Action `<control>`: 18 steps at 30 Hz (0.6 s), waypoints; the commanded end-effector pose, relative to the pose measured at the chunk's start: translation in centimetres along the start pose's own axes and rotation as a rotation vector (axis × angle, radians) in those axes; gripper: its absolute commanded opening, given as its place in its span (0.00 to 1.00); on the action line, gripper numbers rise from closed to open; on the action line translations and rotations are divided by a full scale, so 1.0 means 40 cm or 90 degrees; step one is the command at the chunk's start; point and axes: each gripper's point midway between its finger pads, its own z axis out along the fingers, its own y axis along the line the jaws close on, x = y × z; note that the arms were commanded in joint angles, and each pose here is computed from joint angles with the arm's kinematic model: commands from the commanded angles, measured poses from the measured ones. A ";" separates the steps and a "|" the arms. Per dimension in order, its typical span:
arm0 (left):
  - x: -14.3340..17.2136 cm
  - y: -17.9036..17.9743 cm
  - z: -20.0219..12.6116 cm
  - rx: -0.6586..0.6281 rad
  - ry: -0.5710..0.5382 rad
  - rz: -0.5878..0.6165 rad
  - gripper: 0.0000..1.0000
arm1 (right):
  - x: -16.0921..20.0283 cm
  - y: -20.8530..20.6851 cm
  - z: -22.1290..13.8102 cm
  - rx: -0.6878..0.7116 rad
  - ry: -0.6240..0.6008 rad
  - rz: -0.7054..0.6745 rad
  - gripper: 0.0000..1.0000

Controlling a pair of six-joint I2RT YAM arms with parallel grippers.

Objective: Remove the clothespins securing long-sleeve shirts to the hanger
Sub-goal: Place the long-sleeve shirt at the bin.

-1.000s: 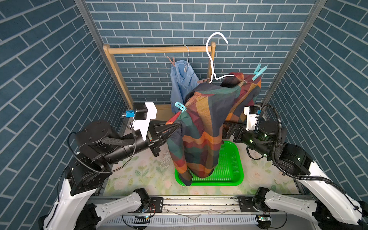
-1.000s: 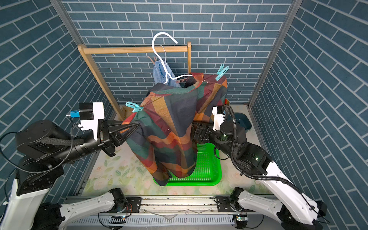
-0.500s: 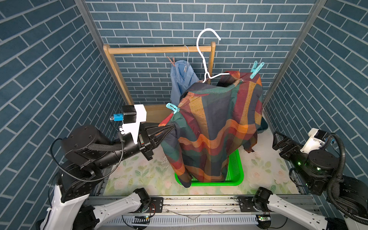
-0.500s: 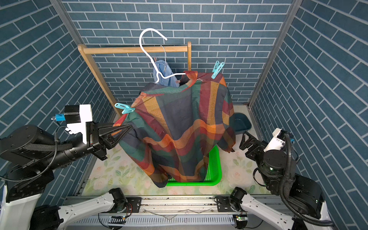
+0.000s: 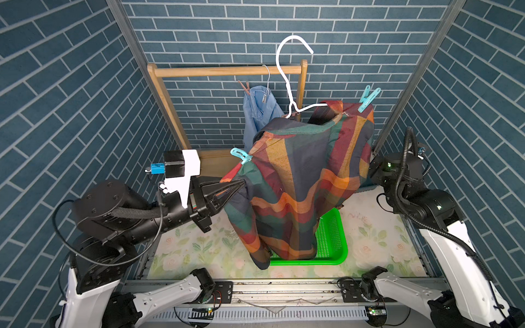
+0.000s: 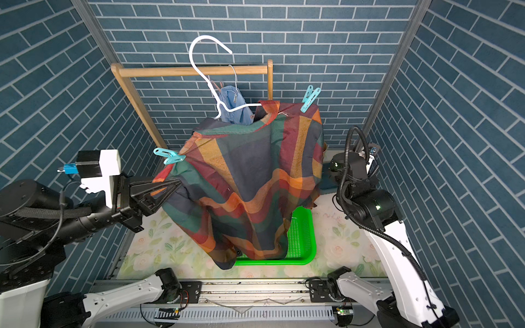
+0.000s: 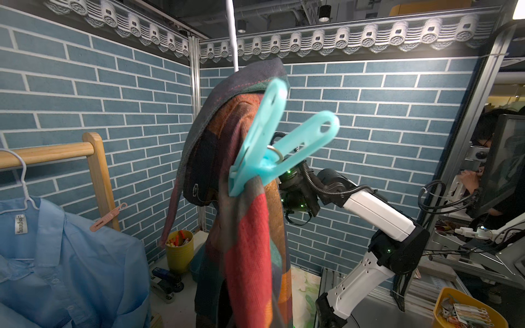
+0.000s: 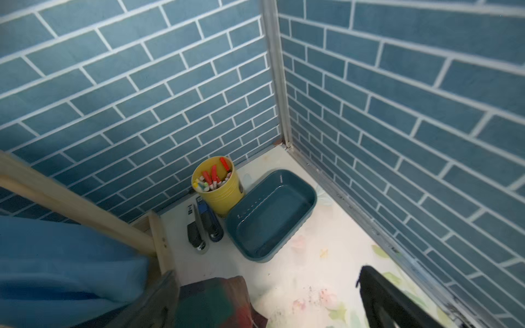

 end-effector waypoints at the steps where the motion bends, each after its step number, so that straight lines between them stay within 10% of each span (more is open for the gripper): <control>1: -0.066 -0.016 -0.032 0.006 -0.063 0.011 0.00 | 0.044 0.128 0.050 -0.168 0.061 0.033 0.98; 18: -0.033 0.043 0.028 -0.051 -0.053 0.039 0.00 | 0.256 0.353 -0.117 -0.446 0.226 0.064 0.96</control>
